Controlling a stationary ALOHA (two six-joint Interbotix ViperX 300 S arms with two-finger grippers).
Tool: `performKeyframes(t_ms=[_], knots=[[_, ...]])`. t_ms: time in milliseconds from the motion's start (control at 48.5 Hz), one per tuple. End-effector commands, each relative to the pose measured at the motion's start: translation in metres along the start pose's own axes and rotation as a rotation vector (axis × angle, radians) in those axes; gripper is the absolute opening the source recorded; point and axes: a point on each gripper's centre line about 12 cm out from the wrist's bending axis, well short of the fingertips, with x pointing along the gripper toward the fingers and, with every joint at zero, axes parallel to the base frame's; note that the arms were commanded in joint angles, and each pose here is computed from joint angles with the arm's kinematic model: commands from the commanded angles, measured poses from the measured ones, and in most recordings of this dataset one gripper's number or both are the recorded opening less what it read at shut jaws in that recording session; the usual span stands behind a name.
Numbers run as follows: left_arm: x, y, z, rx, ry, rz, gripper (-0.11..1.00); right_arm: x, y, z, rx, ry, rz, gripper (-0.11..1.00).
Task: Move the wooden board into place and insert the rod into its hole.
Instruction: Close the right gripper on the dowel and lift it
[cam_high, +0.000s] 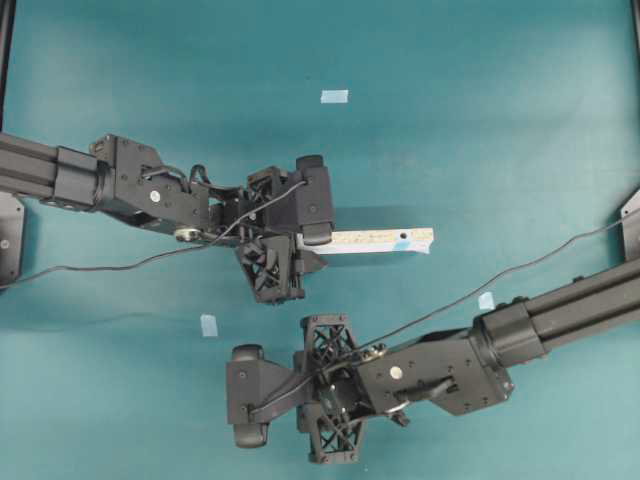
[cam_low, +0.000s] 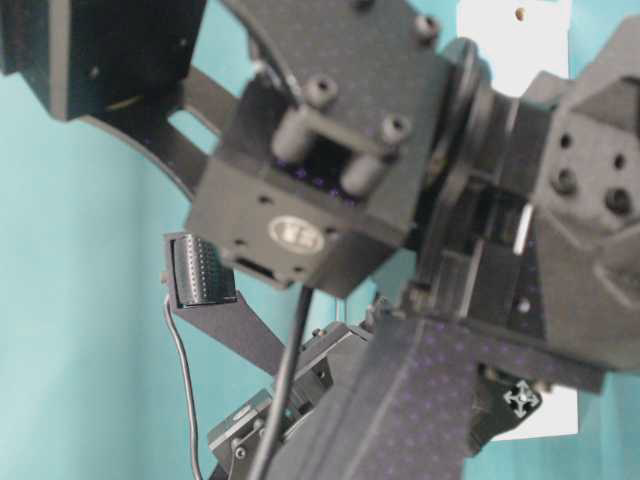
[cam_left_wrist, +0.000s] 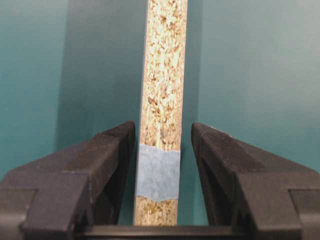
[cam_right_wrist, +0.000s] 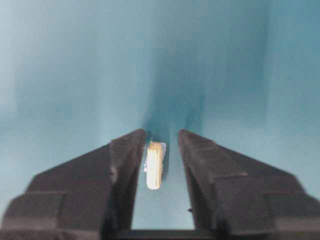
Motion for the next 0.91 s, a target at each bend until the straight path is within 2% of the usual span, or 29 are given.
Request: performKeyframes(t_ms=[0,103,515,886], knots=[[-0.0076,-0.0024,0.0138,-0.005,-0.046,-0.006,0.48,-0.0113,0.0059,0.0097,0.004,-0.032,0.018,0.34],[-0.0076,-0.0024,0.0138,-0.005,-0.046,-0.006,0.48,-0.0113,0.0057,0.0094,0.007,-0.029,0.017,0.27],[-0.0075,-0.0022,0.0125,-0.005,-0.043,-0.006,0.48,-0.0115,0.0054,0.0049,0.034,0.012,0.013,0.27],[-0.008,-0.0023,0.0129,-0.006,-0.044,-0.006,0.48,-0.0117,0.0055,0.0081,0.035,-0.007,0.024,0.27]])
